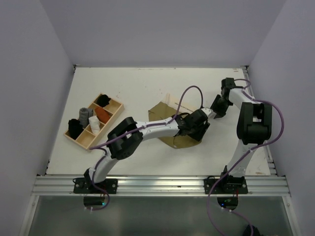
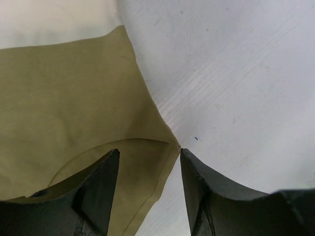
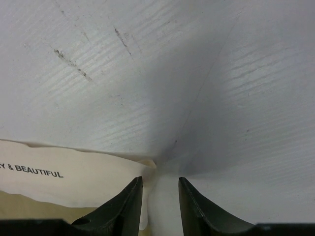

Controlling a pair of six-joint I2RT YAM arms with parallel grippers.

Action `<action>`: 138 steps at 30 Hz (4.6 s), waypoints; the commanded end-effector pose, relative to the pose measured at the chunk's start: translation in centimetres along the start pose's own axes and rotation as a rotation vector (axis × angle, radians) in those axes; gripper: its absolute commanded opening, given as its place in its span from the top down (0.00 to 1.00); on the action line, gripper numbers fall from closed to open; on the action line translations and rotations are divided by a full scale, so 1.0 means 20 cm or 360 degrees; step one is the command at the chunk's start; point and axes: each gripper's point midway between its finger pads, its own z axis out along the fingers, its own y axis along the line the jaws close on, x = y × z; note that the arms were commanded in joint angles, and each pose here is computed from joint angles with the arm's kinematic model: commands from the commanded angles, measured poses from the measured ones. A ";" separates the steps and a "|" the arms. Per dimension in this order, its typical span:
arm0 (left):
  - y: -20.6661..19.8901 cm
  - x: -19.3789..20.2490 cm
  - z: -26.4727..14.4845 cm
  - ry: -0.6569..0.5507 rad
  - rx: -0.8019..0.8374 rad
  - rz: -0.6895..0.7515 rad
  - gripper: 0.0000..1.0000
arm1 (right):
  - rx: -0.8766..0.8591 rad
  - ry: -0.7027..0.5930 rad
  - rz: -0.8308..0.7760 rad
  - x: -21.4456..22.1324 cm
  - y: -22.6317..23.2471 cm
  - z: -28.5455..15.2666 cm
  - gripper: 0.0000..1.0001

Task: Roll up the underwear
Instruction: Flatten the underwear, then fold the underwear

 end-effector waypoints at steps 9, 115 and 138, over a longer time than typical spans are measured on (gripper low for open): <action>-0.08 -0.02 0.18 -0.0042 0.0007 -0.0102 0.44 | -0.0061 0.0012 -0.0026 0.04 0.01 0.04 0.66; -0.44 0.26 -0.39 0.0159 0.0495 0.0258 1.00 | 0.0234 -0.0243 0.0000 0.47 -0.39 -0.34 1.00; -0.46 0.20 -0.61 0.0094 0.0578 0.0215 1.00 | 0.0235 -0.0421 0.0281 0.46 -0.41 -0.68 1.00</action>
